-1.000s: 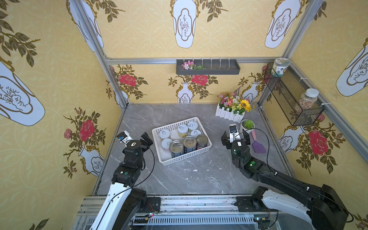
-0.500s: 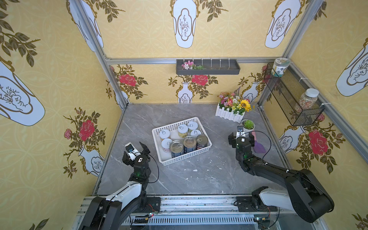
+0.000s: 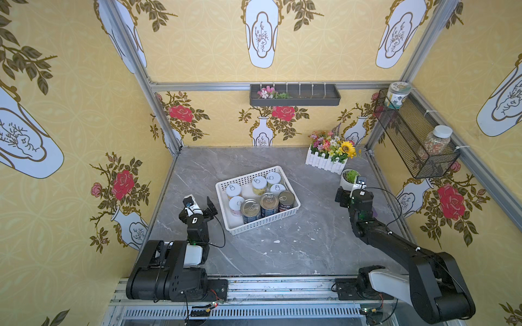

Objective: Put the canned food in the basket
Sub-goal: Reset both arms

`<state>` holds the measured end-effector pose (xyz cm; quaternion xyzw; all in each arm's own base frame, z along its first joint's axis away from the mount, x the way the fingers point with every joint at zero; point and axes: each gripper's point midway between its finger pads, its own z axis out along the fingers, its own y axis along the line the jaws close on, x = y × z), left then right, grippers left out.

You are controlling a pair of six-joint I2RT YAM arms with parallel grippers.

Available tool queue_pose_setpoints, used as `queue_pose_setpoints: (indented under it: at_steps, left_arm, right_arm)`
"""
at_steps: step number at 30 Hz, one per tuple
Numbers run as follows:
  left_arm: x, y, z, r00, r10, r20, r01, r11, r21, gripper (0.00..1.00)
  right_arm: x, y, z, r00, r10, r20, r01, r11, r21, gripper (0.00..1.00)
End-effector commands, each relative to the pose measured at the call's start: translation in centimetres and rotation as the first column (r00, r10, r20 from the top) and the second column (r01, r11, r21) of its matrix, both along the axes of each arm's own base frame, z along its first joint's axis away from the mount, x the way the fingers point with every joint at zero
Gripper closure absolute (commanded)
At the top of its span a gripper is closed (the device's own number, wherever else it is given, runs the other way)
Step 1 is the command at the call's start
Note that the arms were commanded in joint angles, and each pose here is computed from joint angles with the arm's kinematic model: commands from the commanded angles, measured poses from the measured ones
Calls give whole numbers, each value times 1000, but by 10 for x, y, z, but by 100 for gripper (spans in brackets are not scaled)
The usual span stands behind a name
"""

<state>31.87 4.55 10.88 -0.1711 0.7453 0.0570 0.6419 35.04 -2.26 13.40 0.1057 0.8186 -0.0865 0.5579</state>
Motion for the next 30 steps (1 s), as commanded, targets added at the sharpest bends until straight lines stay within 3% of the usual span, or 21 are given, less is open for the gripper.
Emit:
queue_pose_setpoints:
  at_steps: [1, 3, 6, 8, 9, 11, 12, 19, 30]
  left_arm:
    - [3, -4, 19, 996, -25, 80, 25, 1000, -3, 0]
    - [3, -4, 19, 996, -27, 79, 27, 1000, -2, 0]
    - [4, -5, 19, 996, -32, 78, 32, 999, 4, 0]
    - [4, -5, 19, 997, -32, 77, 32, 999, 2, 0]
    - [4, -5, 19, 996, -32, 78, 32, 999, 2, 0]
    - [4, -5, 19, 996, -32, 78, 32, 999, 2, 0]
    - [4, -5, 18, 997, -30, 76, 30, 1000, 2, 0]
    - [4, -5, 18, 997, -32, 75, 32, 999, 2, 0]
    - [4, -5, 18, 997, -32, 75, 32, 999, 2, 0]
  right_arm:
    - [-10, -3, 8, 997, -9, 78, 5, 999, 49, 3]
    - [-13, -7, 10, 996, -12, 84, 11, 1000, 11, 3]
    - [-12, -5, -33, 1000, 17, 7, -16, 998, -61, 3]
    - [-8, 12, -42, 992, 97, 76, -88, 990, -112, 3]
    - [-1, 9, -45, 995, 78, 65, -71, 991, -111, 3]
    - [2, 3, -58, 994, 104, -20, -104, 994, 20, 3]
    - [3, -7, -59, 995, 95, 2, -95, 995, 38, 3]
    - [3, 9, -54, 992, 127, 1, -127, 991, -40, 3]
    - [6, 9, -58, 988, 156, -9, -156, 988, 9, 3]
